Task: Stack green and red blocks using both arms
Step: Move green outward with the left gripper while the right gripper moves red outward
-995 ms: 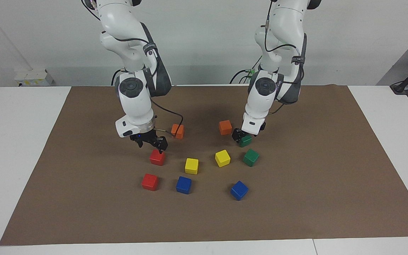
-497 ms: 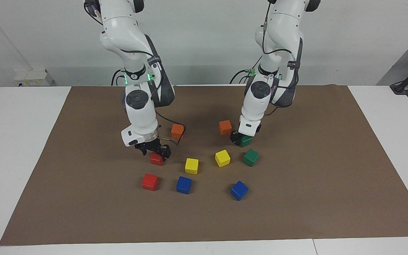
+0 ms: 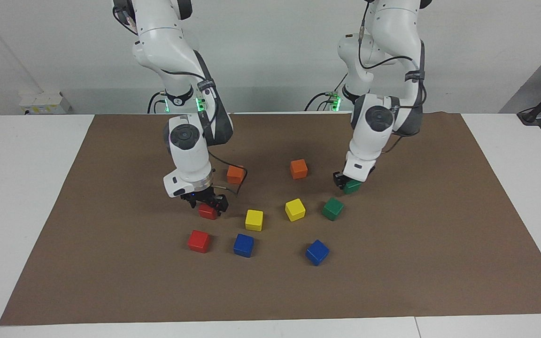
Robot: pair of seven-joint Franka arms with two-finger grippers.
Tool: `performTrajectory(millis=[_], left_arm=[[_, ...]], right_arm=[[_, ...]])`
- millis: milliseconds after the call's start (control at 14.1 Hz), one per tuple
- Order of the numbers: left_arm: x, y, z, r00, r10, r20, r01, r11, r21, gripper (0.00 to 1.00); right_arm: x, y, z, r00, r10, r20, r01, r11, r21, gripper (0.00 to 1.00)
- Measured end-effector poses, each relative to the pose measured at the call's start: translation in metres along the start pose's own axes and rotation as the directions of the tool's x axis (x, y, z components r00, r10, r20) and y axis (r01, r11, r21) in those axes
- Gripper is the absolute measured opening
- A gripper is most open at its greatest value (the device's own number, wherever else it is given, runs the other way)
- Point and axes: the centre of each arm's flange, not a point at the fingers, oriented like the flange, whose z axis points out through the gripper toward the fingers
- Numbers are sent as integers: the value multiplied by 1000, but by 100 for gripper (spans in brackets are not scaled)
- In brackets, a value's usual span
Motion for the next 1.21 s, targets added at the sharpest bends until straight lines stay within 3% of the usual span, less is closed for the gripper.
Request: performTrajectory(millis=[142, 284, 497, 711, 1066, 1208], left_arm=[[25, -47, -11, 998, 63, -4, -63, 998, -4, 55], [43, -93, -12, 990, 141, -4, -141, 990, -8, 55], [58, -150, -10, 974, 225, -3, -225, 974, -12, 55], [61, -162, -5, 969, 247, -4, -247, 969, -14, 55], [62, -158, 17, 967, 255, -10, -255, 967, -18, 55], [65, -157, 30, 965, 262, -11, -262, 965, -21, 55]], right_arm=[[-1, 1, 3, 1000, 0, 3, 0, 1000, -3, 68], [-1, 0, 3, 1000, -1, 4, 1, 1000, -3, 56], [-6, -6, 3, 1000, -13, 4, 13, 1000, -2, 56], [-2, 2, -2, 998, -61, 22, 61, 998, -16, 56], [40, 85, -47, 983, -181, 42, 182, 983, -20, 56], [51, 122, -46, 975, -217, 52, 219, 976, -20, 56]])
